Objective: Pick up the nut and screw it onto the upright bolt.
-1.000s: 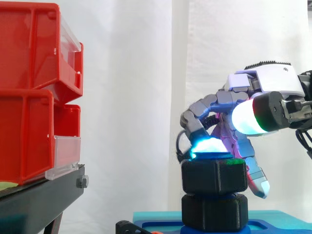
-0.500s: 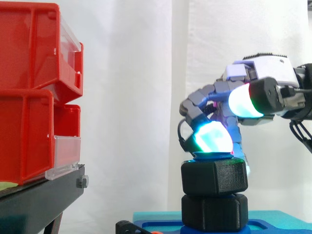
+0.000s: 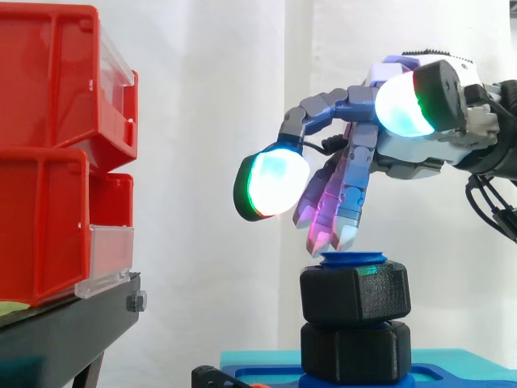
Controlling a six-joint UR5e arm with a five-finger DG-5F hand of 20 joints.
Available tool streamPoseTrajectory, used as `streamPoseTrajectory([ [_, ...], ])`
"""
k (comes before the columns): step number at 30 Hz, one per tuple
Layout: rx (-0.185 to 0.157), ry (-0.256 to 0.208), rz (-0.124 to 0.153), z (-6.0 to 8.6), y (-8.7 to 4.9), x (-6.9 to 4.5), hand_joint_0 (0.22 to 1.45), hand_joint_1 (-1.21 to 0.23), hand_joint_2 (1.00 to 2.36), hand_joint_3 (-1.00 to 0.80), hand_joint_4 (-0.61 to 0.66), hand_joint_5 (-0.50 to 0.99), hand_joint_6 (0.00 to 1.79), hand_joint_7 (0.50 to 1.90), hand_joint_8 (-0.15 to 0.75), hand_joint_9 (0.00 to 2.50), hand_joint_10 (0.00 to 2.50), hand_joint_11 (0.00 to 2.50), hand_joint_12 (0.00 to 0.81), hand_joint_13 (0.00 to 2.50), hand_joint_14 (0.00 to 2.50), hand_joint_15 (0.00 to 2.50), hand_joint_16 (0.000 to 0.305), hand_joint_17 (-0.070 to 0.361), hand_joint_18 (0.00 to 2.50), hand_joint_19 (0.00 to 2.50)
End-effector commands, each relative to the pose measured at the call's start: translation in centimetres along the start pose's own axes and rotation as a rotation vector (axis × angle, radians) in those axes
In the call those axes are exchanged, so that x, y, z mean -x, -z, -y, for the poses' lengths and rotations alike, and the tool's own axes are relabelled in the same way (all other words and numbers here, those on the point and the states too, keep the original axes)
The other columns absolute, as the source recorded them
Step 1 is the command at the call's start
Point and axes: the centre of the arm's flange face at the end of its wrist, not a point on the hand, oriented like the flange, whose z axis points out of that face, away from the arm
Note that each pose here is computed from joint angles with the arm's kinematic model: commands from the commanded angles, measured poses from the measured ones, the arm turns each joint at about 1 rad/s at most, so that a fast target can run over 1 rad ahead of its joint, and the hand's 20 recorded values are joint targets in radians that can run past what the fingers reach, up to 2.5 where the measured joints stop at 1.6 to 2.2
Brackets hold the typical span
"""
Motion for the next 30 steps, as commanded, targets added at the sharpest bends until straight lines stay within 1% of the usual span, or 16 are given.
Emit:
streamPoseTrajectory([
  [1, 0.008, -0.002, -0.001, -0.3, -0.1, -1.0, 0.49, -0.34, 1.0, -0.5, 0.25, -0.12, 0.5, 0.71, 0.29, 1.18, 0.0, 0.0, 0.292, 0.97, 0.0, 0.06, 0.038, 0.086, 0.79, 0.36],
  [2, 0.009, -0.003, -0.008, -0.5, -0.1, -1.5, 0.49, -0.34, 1.0, -0.5, 0.25, -0.12, 0.5, 0.71, 0.286, 1.18, 0.0, 0.0, 0.294, 0.97, 0.0, 0.06, 0.038, 0.086, 0.79, 0.37],
  [3, 0.009, -0.004, -0.009, -0.6, -0.1, -1.6, 0.49, -0.34, 1.0, -0.5, 0.26, -0.12, 0.5, 0.71, 0.291, 1.17, 0.0, 0.0, 0.291, 0.96, 0.0, 0.06, 0.038, 0.086, 0.79, 0.37],
  [4, 0.016, -0.005, -0.015, -1.1, -0.4, -2.1, 0.49, -0.34, 1.0, -0.5, 0.26, -0.12, 0.5, 0.7, 0.291, 1.17, 0.0, 0.0, 0.291, 0.97, 0.0, 0.06, 0.038, 0.086, 0.79, 0.36],
  [7, 0.021, -0.006, -0.021, -1.7, -0.7, -2.4, 0.49, -0.35, 1.0, -0.5, 0.26, -0.12, 0.5, 0.7, 0.294, 1.18, 0.0, 0.0, 0.291, 0.96, 0.0, 0.06, 0.038, 0.086, 0.78, 0.36],
  [10, 0.022, -0.008, -0.026, -1.8, -0.8, -2.5, 0.49, -0.35, 1.0, -0.5, 0.26, -0.12, 0.5, 0.7, 0.295, 1.17, 0.0, 0.0, 0.291, 0.96, 0.0, 0.06, 0.038, 0.086, 0.78, 0.36],
  [12, 0.026, -0.009, -0.031, -2.2, -1.0, -2.9, 0.49, -0.35, 1.0, -0.5, 0.26, -0.12, 0.5, 0.7, 0.289, 1.17, 0.0, 0.0, 0.292, 0.96, 0.0, 0.06, 0.038, 0.085, 0.78, 0.37],
  [14, 0.029, -0.006, -0.029, -2.4, -1.1, -2.8, 0.49, -0.35, 1.0, -0.5, 0.26, -0.12, 0.5, 0.7, 0.294, 1.17, 0.0, 0.0, 0.294, 0.97, 0.0, 0.06, 0.038, 0.086, 0.78, 0.37],
  [15, 0.03, -0.003, -0.026, -2.6, -1.4, -3.1, 0.49, -0.35, 1.0, -0.5, 0.26, -0.12, 0.5, 0.7, 0.294, 1.17, 0.0, 0.0, 0.295, 0.97, 0.0, 0.07, 0.038, 0.086, 0.78, 0.37],
  [16, 0.03, -0.003, -0.026, -2.6, -1.4, -3.1, 0.49, -0.35, 1.0, -0.5, 0.26, -0.12, 0.5, 0.7, 0.295, 1.17, 0.0, 0.0, 0.295, 0.97, 0.0, 0.07, 0.038, 0.086, 0.78, 0.36],
  [18, 0.032, 0.001, -0.012, -2.7, -1.5, -2.9, 0.49, -0.35, 1.0, -0.5, 0.26, -0.12, 0.5, 0.7, 0.298, 1.17, 0.0, 0.0, 0.296, 0.97, 0.0, 0.07, 0.038, 0.086, 0.78, 0.37],
  [21, 0.032, 0.002, -0.015, -2.8, -1.6, -3.0, 0.49, -0.35, 1.0, -0.5, 0.26, -0.11, 0.5, 0.7, 0.296, 1.17, 0.0, 0.0, 0.293, 0.97, 0.0, 0.07, 0.038, 0.086, 0.79, 0.37],
  [27, 0.026, 0.007, -0.014, -2.3, -1.2, -2.8, 0.49, -0.35, 1.0, -0.5, 0.27, -0.11, 0.5, 0.72, 0.299, 1.18, 0.0, 0.0, 0.296, 0.98, 0.0, 0.08, 0.038, 0.086, 0.8, 0.37],
  [28, 0.028, 0.007, -0.015, -2.4, -1.3, -2.7, 0.49, -0.35, 1.0, -0.5, 0.27, -0.11, 0.5, 0.72, 0.298, 1.18, 0.0, 0.0, 0.296, 0.98, 0.0, 0.07, 0.038, 0.086, 0.8, 0.37],
  [30, 0.023, 0.008, -0.014, -2.2, -1.2, -2.8, 0.49, -0.35, 1.0, -0.5, 0.28, -0.11, 0.5, 0.74, 0.303, 1.18, 0.0, 0.0, 0.298, 0.99, 0.0, 0.08, 0.038, 0.086, 0.8, 0.38],
])
